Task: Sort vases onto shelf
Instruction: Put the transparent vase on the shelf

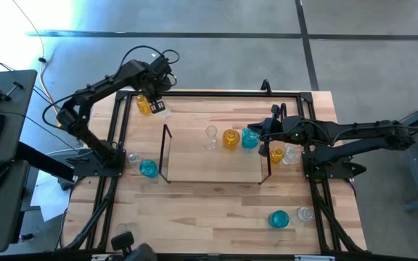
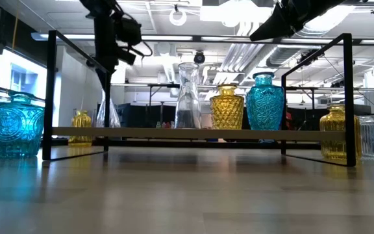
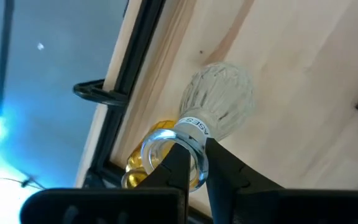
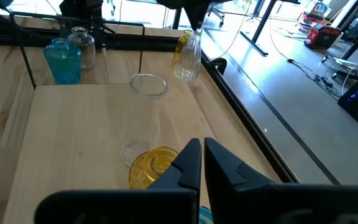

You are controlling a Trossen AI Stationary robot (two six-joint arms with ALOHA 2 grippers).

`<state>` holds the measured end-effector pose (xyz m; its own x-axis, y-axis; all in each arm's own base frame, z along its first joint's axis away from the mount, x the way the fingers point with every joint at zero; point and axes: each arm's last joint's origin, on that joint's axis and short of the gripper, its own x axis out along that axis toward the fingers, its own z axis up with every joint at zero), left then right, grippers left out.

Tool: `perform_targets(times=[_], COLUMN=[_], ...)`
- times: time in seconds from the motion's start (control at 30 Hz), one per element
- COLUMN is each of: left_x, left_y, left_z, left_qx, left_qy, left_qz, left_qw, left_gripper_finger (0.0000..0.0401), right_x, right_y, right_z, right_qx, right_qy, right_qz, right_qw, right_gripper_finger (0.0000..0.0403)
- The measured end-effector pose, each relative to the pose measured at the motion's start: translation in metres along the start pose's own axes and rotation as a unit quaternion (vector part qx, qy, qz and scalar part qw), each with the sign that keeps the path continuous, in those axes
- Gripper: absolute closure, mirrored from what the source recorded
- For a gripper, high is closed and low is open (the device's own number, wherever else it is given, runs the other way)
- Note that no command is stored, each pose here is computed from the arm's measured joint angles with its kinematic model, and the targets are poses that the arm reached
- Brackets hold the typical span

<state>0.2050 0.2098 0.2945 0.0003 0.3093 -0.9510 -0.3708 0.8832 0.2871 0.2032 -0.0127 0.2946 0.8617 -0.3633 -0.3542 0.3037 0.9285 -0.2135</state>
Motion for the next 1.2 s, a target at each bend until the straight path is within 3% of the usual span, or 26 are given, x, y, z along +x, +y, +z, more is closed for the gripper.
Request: perform_targets(times=[0.3, 0.57, 0.93, 1.2], left_x=[-0.075, -0.106, -0.087, -0.072], left_y=[-0.047, -0.112, -0.181, -0.202], left_z=[0.017, 0.026, 0.045, 0.050], left_qx=[0.078, 0.189, 0.295, 0.326], left_qy=[-0.082, -0.140, -0.110, -0.076], left_qz=[0.054, 0.052, 0.047, 0.046], left_qw=[0.992, 0.971, 0.948, 0.941], left_gripper_finger=[0.0386, 0.0386, 0.0386, 0.0386], right_x=[0.000, 0.000, 0.000, 0.000], right_y=[0.000, 0.000, 0.000, 0.000], right_z=[0.000, 0.001, 0.001, 0.001], right_qx=[0.000, 0.001, 0.001, 0.001], right_qy=[-0.001, -0.003, -0.003, -0.003], right_qz=[0.000, 0.000, 0.000, 0.000], right_qw=[1.000, 1.000, 1.000, 1.000], right_gripper_finger=[0.0403, 0.0403, 0.0403, 0.0403])
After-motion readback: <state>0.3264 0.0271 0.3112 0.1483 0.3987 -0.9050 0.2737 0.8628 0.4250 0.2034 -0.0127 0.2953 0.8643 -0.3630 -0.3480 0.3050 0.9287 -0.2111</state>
